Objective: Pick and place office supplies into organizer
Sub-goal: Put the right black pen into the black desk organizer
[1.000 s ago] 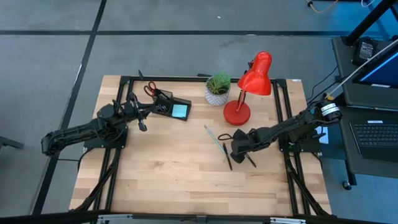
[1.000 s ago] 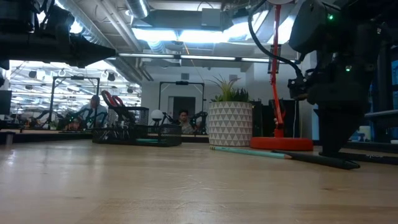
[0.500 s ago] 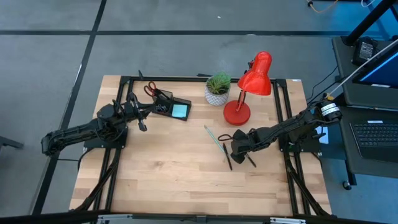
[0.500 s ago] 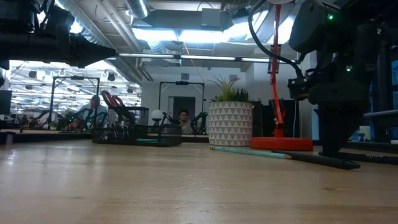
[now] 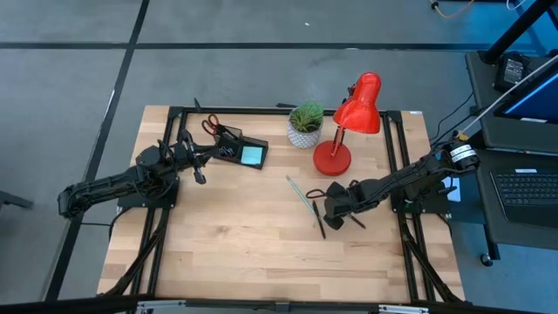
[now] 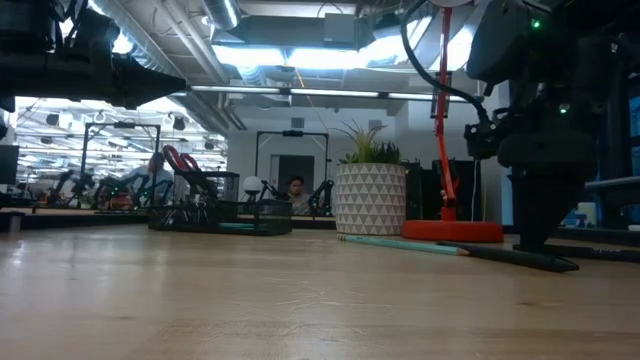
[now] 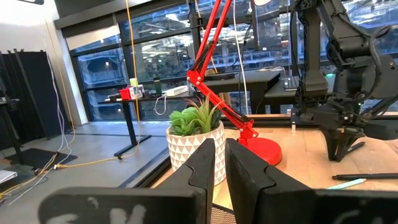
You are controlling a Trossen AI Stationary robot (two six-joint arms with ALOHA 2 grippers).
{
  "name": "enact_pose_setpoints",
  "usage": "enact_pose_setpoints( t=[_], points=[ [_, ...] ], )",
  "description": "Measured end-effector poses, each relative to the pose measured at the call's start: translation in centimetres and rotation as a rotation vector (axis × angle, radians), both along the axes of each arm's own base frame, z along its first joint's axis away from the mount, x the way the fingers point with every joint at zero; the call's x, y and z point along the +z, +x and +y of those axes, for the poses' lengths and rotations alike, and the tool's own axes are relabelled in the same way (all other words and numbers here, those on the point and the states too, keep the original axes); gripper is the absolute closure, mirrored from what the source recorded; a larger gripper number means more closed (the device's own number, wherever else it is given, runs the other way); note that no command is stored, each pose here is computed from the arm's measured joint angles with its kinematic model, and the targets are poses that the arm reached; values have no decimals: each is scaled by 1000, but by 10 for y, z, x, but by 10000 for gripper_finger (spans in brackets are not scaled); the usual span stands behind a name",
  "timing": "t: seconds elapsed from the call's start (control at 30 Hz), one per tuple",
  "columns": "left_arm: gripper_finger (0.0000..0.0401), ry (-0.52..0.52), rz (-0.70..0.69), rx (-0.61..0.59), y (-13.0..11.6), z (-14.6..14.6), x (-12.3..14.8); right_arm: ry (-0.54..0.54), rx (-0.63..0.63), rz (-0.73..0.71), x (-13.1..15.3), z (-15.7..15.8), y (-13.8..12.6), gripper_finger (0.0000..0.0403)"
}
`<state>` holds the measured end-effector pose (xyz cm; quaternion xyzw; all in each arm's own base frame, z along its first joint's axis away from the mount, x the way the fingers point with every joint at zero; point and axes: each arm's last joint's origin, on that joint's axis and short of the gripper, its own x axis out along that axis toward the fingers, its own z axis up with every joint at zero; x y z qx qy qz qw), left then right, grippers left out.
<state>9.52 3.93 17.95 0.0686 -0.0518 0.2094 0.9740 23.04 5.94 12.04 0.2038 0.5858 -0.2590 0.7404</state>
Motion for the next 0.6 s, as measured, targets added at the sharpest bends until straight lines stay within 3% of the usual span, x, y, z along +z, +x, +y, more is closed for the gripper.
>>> enact_pose_setpoints(
  t=[0.33,0.6],
  points=[
    [370,0,0,0,0,0,0,-17,-7,-14,2,0,3,361],
    [370,0,0,0,0,0,0,-84,78,-120,29,5,31,361]
  ],
)
